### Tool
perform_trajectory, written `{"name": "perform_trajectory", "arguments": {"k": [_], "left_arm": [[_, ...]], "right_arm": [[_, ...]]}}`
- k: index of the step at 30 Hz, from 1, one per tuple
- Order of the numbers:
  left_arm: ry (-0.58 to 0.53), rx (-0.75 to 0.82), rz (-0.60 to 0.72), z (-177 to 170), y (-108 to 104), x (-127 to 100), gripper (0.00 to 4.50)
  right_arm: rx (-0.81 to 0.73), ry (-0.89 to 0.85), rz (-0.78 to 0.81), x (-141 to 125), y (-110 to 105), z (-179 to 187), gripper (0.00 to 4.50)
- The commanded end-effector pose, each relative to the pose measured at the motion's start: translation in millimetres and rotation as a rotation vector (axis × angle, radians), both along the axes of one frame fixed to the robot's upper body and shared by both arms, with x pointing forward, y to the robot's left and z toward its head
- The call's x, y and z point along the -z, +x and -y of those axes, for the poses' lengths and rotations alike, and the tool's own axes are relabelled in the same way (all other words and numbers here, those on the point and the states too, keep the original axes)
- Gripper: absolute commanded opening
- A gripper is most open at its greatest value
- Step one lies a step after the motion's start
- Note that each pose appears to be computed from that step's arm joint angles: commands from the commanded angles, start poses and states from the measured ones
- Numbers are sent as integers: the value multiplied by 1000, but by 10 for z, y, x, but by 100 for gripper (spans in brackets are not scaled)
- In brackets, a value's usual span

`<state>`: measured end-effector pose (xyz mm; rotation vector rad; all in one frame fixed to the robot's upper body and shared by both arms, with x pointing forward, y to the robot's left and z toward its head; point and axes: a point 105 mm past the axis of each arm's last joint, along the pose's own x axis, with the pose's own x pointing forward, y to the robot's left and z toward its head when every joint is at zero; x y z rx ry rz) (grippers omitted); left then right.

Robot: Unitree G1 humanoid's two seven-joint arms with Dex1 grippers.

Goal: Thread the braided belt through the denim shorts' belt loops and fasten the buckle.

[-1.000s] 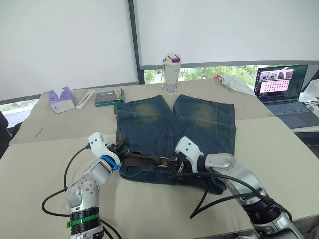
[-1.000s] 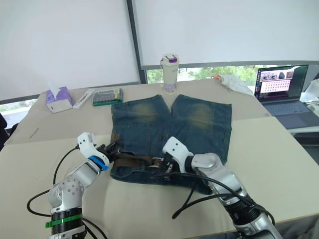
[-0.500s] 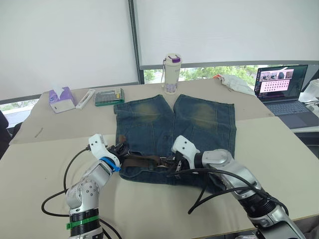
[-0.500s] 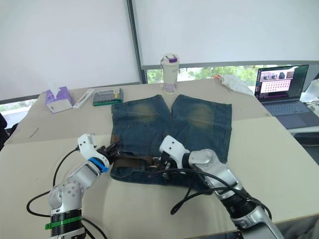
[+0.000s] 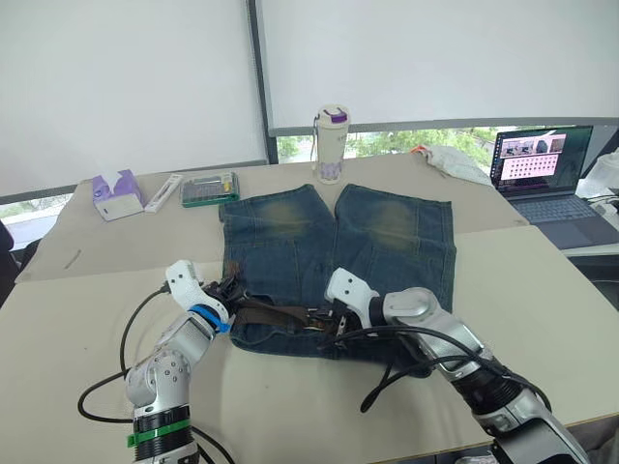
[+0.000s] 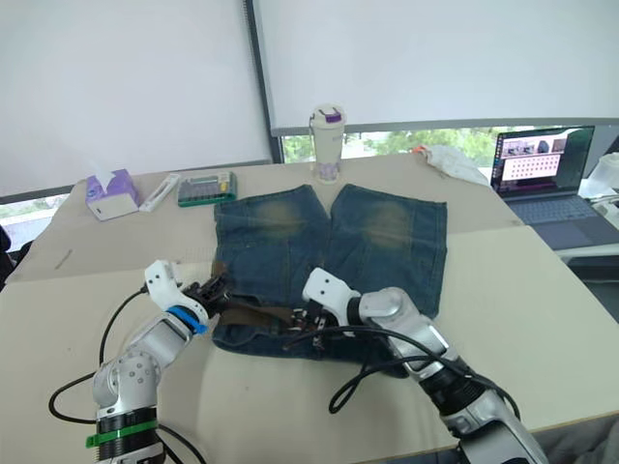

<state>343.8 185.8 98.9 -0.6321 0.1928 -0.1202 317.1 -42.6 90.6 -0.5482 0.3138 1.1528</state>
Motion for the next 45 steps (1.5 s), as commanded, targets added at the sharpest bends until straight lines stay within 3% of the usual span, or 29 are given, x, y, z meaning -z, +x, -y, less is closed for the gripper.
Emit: {"name": "perform_trajectory", "arguments": {"k": [1,11,18,22,29,35,39,41,44,45], "left_arm": [[15,-65,72,-206,9,-168,0],[10,-29,111,-114,79,-305,0],[-125,190,252,443,217,-907,0],[-185,526,332,1192,132,-1318,0],[-149,784,268,1755,-12,-1206,0],[-44,888,233,2041,-30,-1025,0],[-73,902,255,1955,18,-1102,138],[-88,861,266,1759,104,-1157,212],[-48,816,227,1337,191,-1059,309],[-22,818,208,1206,183,-1002,309]], "right_arm": [[6,-83,-69,287,-30,82,2],[-90,-77,-98,318,-143,-58,2],[-81,-128,-94,407,-118,2,2],[-76,-137,-90,434,-120,22,2],[-48,-125,-82,436,-113,35,2],[-9,-88,-71,402,-132,94,2],[18,-38,-60,359,-134,110,0],[33,-25,-56,353,-138,127,0],[48,-3,-58,357,-142,123,0],[50,0,-58,360,-143,120,0]]}}
